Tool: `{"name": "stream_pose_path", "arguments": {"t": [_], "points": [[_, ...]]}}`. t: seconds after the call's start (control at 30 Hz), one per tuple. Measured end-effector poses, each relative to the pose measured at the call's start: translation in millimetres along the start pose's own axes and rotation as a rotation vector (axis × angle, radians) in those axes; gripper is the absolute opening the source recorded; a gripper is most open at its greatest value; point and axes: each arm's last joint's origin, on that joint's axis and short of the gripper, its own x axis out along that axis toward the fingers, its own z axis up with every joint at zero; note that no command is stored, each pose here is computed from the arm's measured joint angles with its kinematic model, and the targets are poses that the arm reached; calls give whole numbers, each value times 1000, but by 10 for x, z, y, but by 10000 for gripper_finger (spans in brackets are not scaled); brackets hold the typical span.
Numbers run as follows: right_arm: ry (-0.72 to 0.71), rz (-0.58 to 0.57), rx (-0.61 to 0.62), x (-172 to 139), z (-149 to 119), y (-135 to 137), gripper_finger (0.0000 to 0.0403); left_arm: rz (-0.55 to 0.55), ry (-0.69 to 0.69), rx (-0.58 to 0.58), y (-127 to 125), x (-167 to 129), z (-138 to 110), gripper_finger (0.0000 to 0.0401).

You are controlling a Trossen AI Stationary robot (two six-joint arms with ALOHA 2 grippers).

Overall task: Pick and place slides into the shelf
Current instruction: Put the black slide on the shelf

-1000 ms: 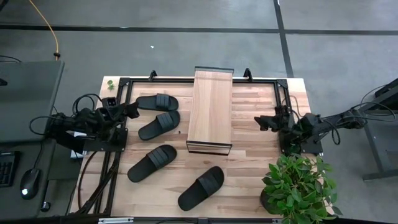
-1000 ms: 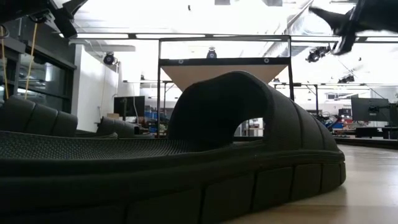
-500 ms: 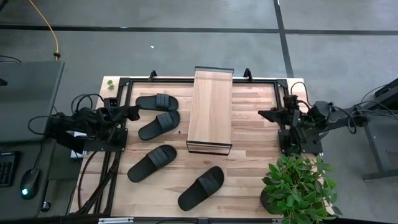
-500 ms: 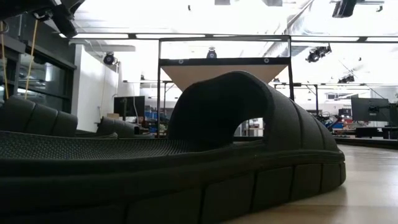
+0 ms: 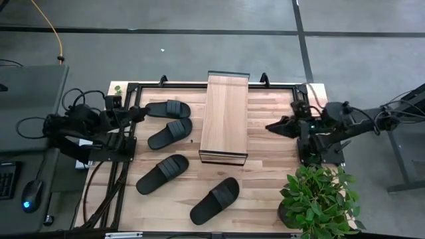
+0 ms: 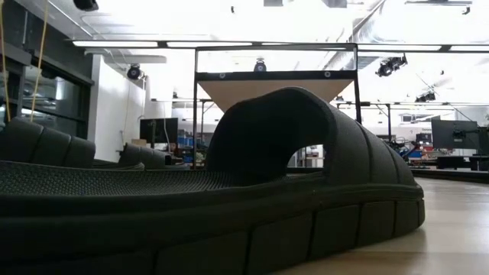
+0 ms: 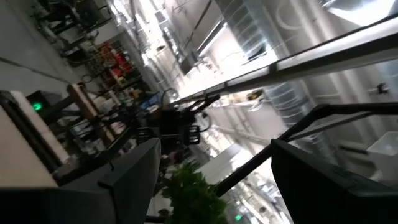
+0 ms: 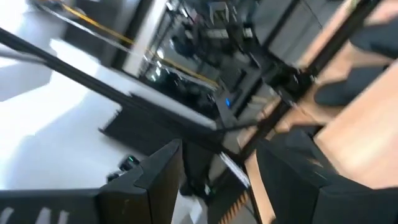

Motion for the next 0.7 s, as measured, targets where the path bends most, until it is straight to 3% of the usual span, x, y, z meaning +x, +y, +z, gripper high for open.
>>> {"name": "stream_pose_path", "arguments": {"t": [0.13, 0.3, 0.7], "points": [[83, -68, 40, 187, -12, 51, 200, 39, 29, 13, -20, 117, -33, 285], [230, -72, 80, 464, -133, 95, 200, 60, 89, -14, 16, 233, -123, 285], [502, -161, 178, 908, -685, 22, 200, 45, 171, -20, 64, 418, -266, 285]]}}
